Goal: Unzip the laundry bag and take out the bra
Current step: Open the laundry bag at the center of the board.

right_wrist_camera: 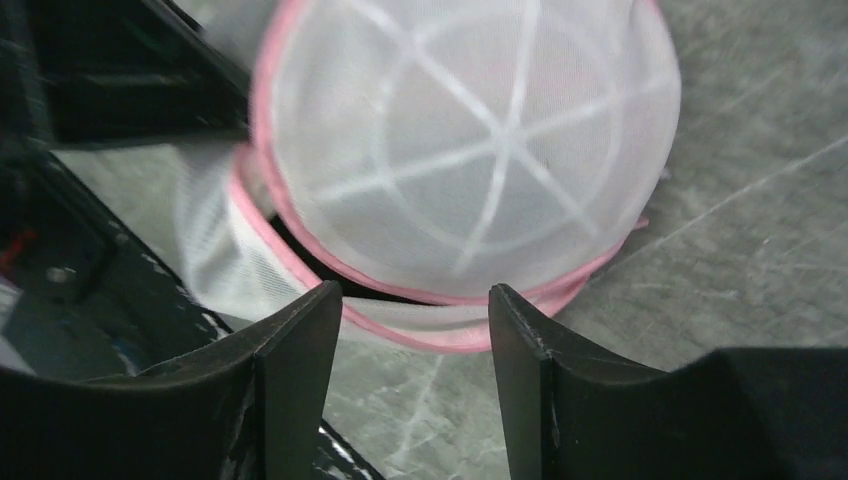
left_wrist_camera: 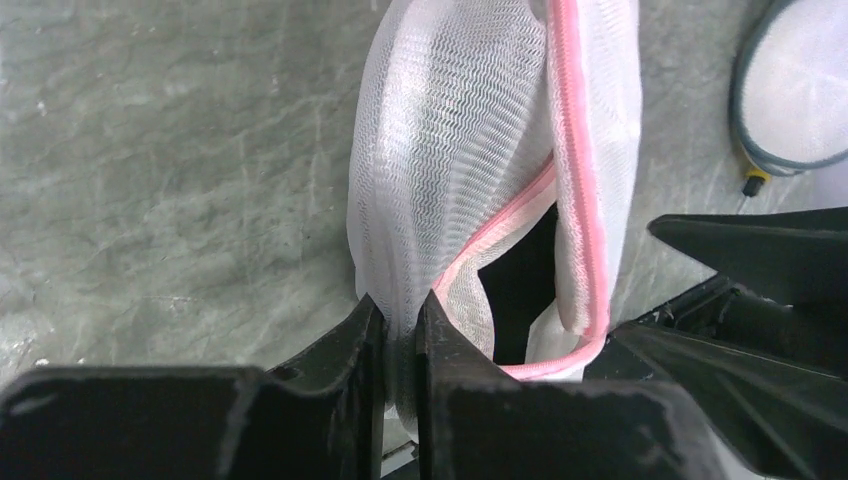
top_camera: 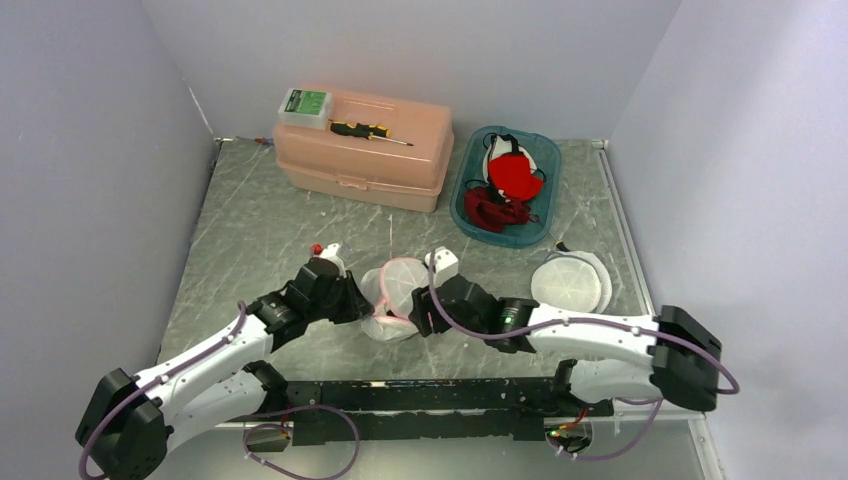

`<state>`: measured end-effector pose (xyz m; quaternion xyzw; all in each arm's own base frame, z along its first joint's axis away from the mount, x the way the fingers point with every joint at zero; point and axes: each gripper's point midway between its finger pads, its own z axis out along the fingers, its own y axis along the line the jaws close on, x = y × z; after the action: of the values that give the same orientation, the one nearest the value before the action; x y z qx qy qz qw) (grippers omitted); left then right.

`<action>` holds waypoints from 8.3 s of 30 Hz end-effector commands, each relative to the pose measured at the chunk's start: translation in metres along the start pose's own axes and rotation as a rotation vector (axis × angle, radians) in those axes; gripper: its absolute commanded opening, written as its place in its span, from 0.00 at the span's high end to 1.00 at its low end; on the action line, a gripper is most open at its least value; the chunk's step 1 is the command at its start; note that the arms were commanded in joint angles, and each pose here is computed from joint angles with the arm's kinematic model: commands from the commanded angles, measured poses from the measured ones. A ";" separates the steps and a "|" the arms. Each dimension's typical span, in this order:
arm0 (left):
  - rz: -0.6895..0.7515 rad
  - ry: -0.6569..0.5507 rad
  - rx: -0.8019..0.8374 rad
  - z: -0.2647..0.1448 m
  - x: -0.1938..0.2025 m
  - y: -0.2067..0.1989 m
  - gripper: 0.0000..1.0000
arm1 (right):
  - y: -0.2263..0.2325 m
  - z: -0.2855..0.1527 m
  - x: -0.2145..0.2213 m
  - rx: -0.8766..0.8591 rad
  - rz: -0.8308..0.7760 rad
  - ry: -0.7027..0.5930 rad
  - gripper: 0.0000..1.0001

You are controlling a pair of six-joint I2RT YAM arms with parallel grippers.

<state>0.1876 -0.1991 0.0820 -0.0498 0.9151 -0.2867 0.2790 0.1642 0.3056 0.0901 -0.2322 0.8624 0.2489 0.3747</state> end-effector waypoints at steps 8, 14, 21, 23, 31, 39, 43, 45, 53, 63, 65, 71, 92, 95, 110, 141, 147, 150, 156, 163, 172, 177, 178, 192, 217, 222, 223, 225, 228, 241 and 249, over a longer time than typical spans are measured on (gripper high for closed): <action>0.009 -0.062 0.179 -0.012 -0.015 -0.036 0.97 | 0.026 -0.031 -0.089 0.022 -0.056 -0.213 0.31; 0.012 -0.058 0.175 -0.011 -0.017 -0.038 0.97 | 0.032 -0.014 -0.095 0.163 -0.152 -0.160 0.30; -0.005 -0.062 0.169 -0.008 -0.016 -0.035 0.97 | 0.027 -0.001 -0.093 0.384 -0.254 -0.097 0.31; -0.006 -0.060 0.168 -0.007 -0.015 -0.035 0.97 | 0.025 0.004 -0.091 0.421 -0.275 -0.078 0.32; -0.003 -0.072 0.161 -0.008 -0.016 -0.032 0.97 | 0.007 0.003 -0.085 0.519 -0.306 -0.052 0.64; -0.017 -0.084 0.174 -0.006 -0.016 -0.032 0.97 | -0.028 -0.022 -0.086 0.509 -0.169 -0.094 1.00; -0.022 -0.077 0.160 -0.006 -0.014 -0.029 0.92 | -0.041 -0.039 -0.076 0.371 -0.073 -0.146 1.00; -0.022 -0.077 0.143 -0.011 -0.014 -0.027 0.69 | -0.042 -0.051 -0.076 0.294 -0.057 -0.197 1.00; 0.030 -0.183 0.051 -0.062 -0.039 -0.020 0.15 | -0.029 -0.092 -0.086 0.066 -0.073 -0.352 1.00; 0.191 -0.061 0.113 -0.057 -0.051 -0.060 0.19 | -0.024 -0.106 -0.092 0.018 -0.109 -0.382 1.00; 0.222 0.004 0.044 -0.044 -0.046 -0.049 0.19 | -0.026 -0.103 -0.087 0.029 -0.112 -0.368 1.00; 0.292 0.135 -0.077 -0.019 -0.032 -0.025 0.19 | -0.036 -0.103 -0.075 0.053 -0.096 -0.361 1.00; 0.287 0.159 -0.199 0.004 -0.039 0.000 0.20 | -0.046 -0.130 -0.083 0.042 -0.018 -0.477 1.00; 0.278 0.182 -0.159 0.009 -0.033 -0.005 0.28 | -0.046 -0.132 -0.085 0.040 -0.009 -0.491 1.00; 0.220 0.112 -0.030 0.001 -0.040 -0.032 0.97 | -0.048 -0.154 -0.115 0.047 0.080 -0.624 1.00; 0.006 -0.059 0.204 -0.013 -0.043 -0.063 0.06 | -0.073 -0.172 -0.144 0.229 0.076 -0.624 1.00; -0.130 -0.070 0.258 0.015 -0.034 -0.100 0.06 | -0.084 -0.174 -0.142 0.287 0.091 -0.624 1.00; -0.190 -0.056 0.230 0.025 -0.028 -0.114 0.13 | -0.084 -0.172 -0.141 0.291 0.087 -0.619 1.00; -0.203 -0.002 0.142 0.051 -0.029 -0.118 0.28 | -0.083 -0.171 -0.139 0.281 0.079 -0.614 1.00; -0.115 0.038 0.100 0.067 -0.030 -0.133 0.26 | -0.082 -0.166 -0.131 0.260 0.082 -0.597 1.00; -0.049 0.096 0.013 0.091 -0.019 -0.126 0.37 | -0.081 -0.162 -0.126 0.252 0.088 -0.588 1.00; -0.021 0.117 -0.010 0.101 -0.015 -0.124 0.49 | -0.082 -0.165 -0.128 0.252 0.090 -0.594 1.00; -0.020 0.116 -0.009 0.102 -0.015 -0.125 0.52 | -0.082 -0.165 -0.127 0.253 0.091 -0.593 1.00; 0.079 -0.042 -0.027 0.031 -0.063 -0.134 0.97 | -0.083 -0.184 -0.153 0.285 0.079 -0.661 1.00; 0.144 -0.102 -0.307 -0.010 -0.054 -0.045 0.97 | -0.075 -0.197 -0.197 0.386 0.004 -0.629 1.00; 0.140 -0.079 -0.323 -0.006 -0.040 -0.030 0.97 | -0.086 -0.179 -0.163 0.411 0.021 -0.568 1.00; 0.134 -0.072 -0.309 -0.003 -0.036 -0.029 0.97 | -0.091 -0.175 -0.150 0.422 0.033 -0.546 1.00; 0.125 -0.058 -0.261 0.001 -0.028 -0.030 0.97 | -0.101 -0.170 -0.128 0.437 0.078 -0.523 1.00; 0.114 -0.059 -0.193 0.004 -0.020 -0.033 0.97 | -0.111 -0.168 -0.105 0.451 0.138 -0.499 1.00; 0.125 -0.033 -0.167 0.019 -0.018 -0.043 0.97 | -0.126 -0.171 -0.082 0.512 0.208 -0.449 0.42; 0.083 -0.067 -0.158 0.011 -0.022 -0.043 0.97 | -0.031 -0.152 -0.129 0.064 -0.032 -0.428 0.41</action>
<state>0.2020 -0.2260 0.0863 -0.0210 0.9414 -0.1661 0.2928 0.1920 0.1518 0.2352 -0.0632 0.8092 0.1500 0.5645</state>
